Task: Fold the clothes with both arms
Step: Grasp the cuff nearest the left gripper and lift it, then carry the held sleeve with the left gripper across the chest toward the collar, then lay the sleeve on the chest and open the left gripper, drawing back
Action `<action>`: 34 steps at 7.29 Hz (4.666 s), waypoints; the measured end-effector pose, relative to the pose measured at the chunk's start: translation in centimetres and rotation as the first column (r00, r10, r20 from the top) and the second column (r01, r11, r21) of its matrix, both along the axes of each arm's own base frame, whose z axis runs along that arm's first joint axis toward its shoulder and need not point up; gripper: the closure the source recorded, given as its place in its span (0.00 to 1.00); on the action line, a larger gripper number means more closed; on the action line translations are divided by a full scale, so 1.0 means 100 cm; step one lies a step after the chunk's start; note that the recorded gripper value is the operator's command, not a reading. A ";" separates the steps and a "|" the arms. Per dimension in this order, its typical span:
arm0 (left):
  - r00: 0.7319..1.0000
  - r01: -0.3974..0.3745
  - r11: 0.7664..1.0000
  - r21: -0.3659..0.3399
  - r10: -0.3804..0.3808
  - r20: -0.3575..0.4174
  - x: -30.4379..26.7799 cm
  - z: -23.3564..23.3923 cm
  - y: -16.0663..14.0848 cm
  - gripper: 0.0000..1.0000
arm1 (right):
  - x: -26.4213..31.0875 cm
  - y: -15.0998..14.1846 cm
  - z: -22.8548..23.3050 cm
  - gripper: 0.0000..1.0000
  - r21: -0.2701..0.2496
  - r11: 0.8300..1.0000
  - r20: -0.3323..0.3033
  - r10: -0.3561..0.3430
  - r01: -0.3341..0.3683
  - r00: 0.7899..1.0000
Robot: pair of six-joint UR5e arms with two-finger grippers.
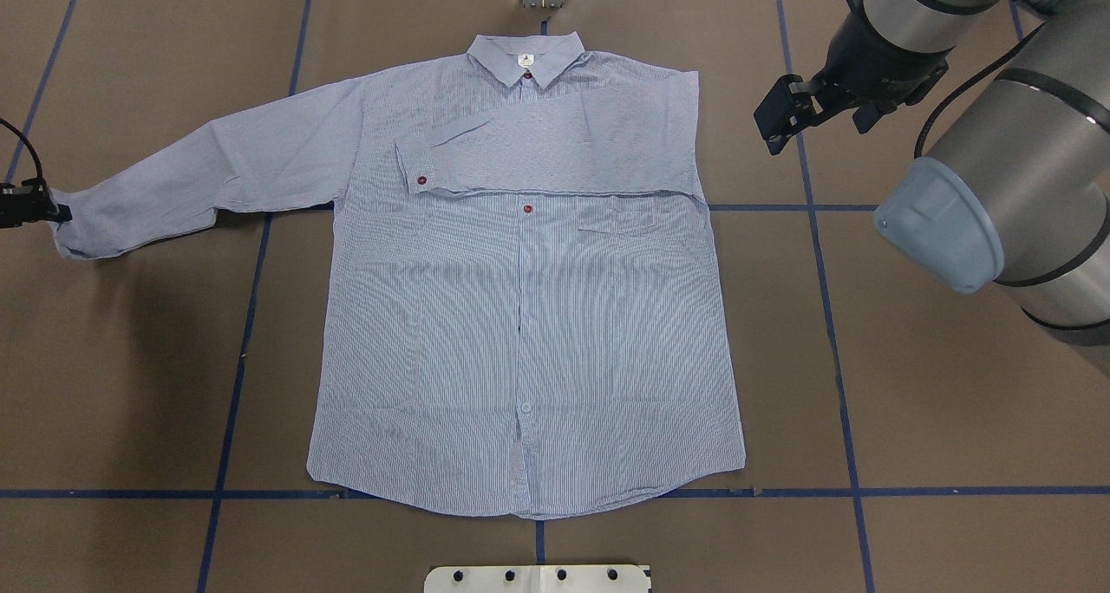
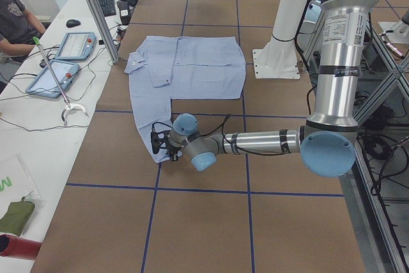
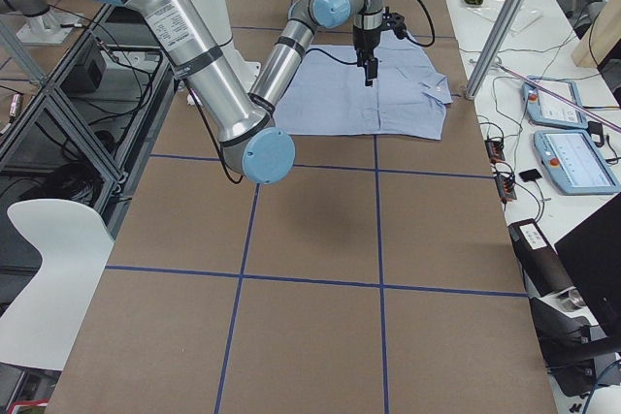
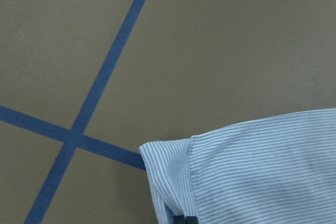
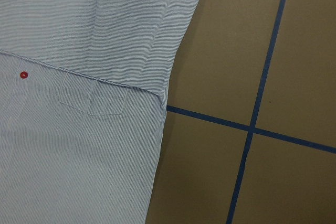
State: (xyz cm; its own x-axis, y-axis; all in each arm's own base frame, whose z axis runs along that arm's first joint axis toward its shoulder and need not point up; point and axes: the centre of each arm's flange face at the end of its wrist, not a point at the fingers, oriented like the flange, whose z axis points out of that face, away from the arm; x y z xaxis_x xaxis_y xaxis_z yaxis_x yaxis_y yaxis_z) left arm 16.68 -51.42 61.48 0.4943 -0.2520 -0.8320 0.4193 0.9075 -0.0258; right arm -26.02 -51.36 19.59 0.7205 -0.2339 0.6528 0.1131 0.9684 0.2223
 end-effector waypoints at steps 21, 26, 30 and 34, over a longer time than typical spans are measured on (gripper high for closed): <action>0.944 -0.031 0.949 -0.314 -0.076 -0.322 0.367 -0.525 -0.073 1.00 | 0.074 0.026 0.132 0.00 -0.108 0.994 -0.094 -0.018 0.008 0.995; 0.949 -0.051 0.984 -0.170 -0.005 -0.315 0.478 -0.529 -0.016 0.00 | 0.071 0.025 0.135 0.00 -0.121 0.993 -0.095 -0.014 0.002 0.995; 0.946 -0.071 0.992 -0.101 0.035 -0.322 0.450 -0.518 0.005 0.01 | 0.057 0.022 0.131 0.00 -0.108 0.994 -0.034 -0.003 0.000 0.999; 0.978 -0.093 0.996 -0.011 0.090 -0.186 0.341 -0.468 0.045 0.01 | -0.038 0.085 0.128 0.00 -0.120 0.982 0.085 0.156 -0.146 0.984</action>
State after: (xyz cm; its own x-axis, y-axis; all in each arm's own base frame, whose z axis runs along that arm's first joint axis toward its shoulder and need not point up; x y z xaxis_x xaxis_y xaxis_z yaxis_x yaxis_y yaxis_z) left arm 50.81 -46.91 14.63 0.3540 -0.2298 -0.9066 0.3210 0.9403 -0.1130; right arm -29.82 -42.87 32.35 0.6761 -0.0484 0.7352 -0.0524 0.9921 0.1136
